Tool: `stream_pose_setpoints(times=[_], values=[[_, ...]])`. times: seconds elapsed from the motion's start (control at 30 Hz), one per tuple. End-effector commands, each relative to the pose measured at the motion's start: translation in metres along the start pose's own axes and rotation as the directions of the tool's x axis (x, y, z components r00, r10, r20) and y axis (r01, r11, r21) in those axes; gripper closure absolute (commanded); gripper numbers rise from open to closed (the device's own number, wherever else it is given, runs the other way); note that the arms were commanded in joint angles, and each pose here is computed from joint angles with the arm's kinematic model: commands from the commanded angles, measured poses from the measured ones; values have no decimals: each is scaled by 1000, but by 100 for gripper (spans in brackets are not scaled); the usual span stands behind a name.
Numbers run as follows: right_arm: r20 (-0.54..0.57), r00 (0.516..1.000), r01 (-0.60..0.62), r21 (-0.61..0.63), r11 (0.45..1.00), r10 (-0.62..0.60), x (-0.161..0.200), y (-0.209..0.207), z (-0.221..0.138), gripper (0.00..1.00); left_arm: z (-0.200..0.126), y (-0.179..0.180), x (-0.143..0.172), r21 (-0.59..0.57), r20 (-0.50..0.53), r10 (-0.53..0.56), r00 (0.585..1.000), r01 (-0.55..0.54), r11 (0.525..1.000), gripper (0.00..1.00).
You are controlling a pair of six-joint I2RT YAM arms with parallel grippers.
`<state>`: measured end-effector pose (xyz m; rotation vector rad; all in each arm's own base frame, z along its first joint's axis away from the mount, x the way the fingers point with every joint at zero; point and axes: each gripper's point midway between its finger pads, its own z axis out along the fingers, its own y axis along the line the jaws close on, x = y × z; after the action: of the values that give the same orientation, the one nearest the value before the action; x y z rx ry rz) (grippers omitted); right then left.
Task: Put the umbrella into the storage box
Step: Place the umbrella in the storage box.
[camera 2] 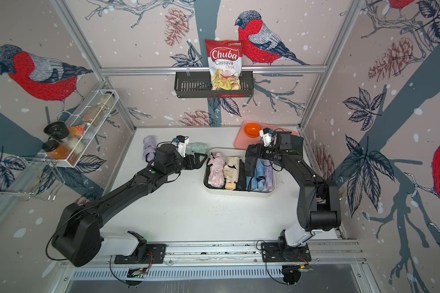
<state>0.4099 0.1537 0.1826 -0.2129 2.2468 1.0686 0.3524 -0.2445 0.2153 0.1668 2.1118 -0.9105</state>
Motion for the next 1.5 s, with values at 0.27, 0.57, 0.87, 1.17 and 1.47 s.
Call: stream_pose_setpoints(times=[0.27,0.57,0.87,1.17,1.47], values=[[-15,1000,-1,-89,996,0,16,1,12,87,0,1,-11,1,44,7,999,-7,1000,0],[-73,997,-36,-156,987,25,46,8,25,87,4,5,-9,-6,36,-2,999,2,1000,0],[-130,988,-96,-127,987,80,64,-9,43,81,6,9,-7,-12,28,-13,1000,13,1000,0],[-133,984,-108,70,992,117,65,-42,46,49,6,11,-8,-18,28,-18,999,18,1000,0],[-101,991,-57,245,968,84,57,-40,30,36,6,13,-9,-25,31,-18,999,19,1000,0]])
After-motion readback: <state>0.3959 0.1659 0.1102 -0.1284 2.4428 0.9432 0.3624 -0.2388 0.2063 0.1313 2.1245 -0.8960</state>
